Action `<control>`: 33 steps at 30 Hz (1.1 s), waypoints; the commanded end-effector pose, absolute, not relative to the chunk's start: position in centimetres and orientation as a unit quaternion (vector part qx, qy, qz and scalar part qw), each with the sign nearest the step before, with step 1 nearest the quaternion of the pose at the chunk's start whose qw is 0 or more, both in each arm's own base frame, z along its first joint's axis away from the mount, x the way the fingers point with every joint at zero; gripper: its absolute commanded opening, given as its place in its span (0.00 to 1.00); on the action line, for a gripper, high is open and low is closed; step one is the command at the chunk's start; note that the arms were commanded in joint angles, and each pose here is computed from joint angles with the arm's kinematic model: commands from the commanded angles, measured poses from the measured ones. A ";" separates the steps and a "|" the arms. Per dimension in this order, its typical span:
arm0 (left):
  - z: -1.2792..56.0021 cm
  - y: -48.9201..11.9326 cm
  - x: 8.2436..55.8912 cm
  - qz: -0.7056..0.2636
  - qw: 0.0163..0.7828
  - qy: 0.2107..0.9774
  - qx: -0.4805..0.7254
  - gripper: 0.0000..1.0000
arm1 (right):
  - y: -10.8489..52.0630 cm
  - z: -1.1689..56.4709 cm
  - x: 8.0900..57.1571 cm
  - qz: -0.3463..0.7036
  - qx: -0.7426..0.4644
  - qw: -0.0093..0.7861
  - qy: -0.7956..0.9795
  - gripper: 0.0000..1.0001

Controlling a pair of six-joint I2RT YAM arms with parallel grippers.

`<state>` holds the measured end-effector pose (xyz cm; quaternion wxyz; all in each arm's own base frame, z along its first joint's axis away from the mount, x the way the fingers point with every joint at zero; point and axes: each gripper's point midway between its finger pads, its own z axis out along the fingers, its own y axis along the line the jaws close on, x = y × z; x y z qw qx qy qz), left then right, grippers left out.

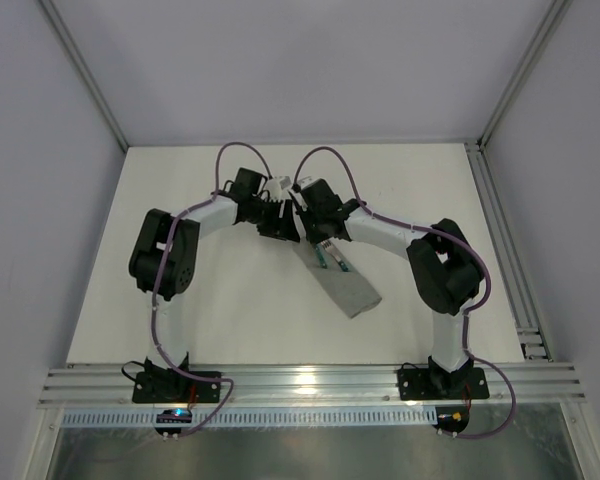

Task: Fold the napkin into a case and place the utensils inside
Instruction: Stuff the knife into the folded napkin.

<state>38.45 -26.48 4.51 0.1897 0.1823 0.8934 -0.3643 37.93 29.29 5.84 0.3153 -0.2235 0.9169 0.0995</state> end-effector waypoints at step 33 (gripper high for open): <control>4.4 -27.7 38.5 -0.355 0.188 0.897 0.185 0.00 | 25.8 4.4 30.7 0.070 -0.265 0.243 0.930 0.03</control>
